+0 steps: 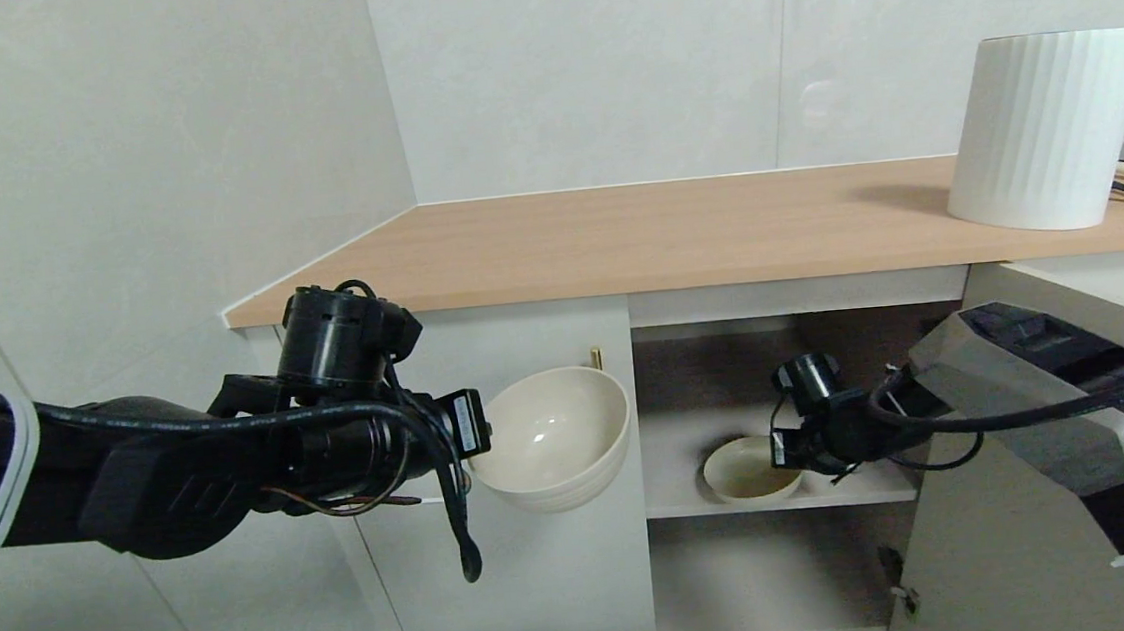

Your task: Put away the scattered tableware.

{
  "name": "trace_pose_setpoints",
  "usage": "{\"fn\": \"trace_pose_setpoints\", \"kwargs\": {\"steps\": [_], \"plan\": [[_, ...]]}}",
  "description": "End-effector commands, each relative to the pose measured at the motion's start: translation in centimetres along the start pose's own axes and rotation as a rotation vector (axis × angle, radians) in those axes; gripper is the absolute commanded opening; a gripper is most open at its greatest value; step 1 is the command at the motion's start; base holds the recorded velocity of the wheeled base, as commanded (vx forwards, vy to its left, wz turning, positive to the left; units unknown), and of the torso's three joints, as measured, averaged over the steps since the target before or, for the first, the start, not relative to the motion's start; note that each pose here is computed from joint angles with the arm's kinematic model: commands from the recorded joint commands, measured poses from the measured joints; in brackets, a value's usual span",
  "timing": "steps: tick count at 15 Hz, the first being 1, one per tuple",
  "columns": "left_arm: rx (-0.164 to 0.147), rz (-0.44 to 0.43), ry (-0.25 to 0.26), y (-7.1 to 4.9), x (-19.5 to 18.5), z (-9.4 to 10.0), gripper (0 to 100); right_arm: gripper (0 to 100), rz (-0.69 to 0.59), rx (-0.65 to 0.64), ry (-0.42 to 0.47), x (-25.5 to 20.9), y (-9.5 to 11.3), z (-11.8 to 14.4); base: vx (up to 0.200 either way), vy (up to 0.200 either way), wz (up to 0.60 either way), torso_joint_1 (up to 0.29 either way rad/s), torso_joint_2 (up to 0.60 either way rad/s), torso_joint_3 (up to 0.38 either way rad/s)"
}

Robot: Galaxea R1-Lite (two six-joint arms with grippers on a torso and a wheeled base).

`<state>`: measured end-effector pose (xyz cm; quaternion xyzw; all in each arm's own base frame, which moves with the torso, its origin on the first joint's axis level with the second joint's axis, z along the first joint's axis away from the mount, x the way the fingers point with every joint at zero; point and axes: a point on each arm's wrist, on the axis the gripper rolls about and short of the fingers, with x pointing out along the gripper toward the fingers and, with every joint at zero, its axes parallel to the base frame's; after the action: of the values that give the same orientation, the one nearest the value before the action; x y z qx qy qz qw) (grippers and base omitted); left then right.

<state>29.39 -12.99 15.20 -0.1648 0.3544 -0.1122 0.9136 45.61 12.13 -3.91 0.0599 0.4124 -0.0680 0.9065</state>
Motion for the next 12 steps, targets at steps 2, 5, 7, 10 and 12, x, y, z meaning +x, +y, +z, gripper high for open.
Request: {"fn": "trace_pose_setpoints", "kwargs": {"steps": [2, 5, 7, 10, 12], "plan": [[0.002, 0.006, 0.005, 0.0, 0.2, -0.2, 0, 0, -0.024, 0.008, 0.018, 1.5, -0.5, -0.1, 0.0, 0.0, 0.0, 0.0, 0.0, 0.0], [0.004, 0.008, 0.003, -0.1, 0.2, -0.2, 0, 0, -0.07, 0.023, -0.008, 2.7, -0.8, 0.8, 0.0, 0.0, 0.0, 0.0, 0.0, 0.0], [0.004, 0.008, 0.003, -0.1, 0.2, -0.2, 0, 0, -0.083, 0.024, -0.018, 3.0, -0.7, 0.8, 0.0, 0.0, 0.0, 0.0, 0.0, 0.0], [0.004, 0.008, 0.003, -0.1, 0.2, -0.2, 0, 0, -0.082, 0.027, -0.022, 3.0, -0.7, 0.9, 0.0, 0.0, 0.0, 0.0, 0.0, 0.0], [0.004, 0.008, 0.003, -0.1, 0.2, -0.2, 0, 0, -0.083, 0.029, -0.023, 3.0, -0.7, 0.9, 0.0, 0.0, 0.0, 0.0, 0.0, 0.0]]}}
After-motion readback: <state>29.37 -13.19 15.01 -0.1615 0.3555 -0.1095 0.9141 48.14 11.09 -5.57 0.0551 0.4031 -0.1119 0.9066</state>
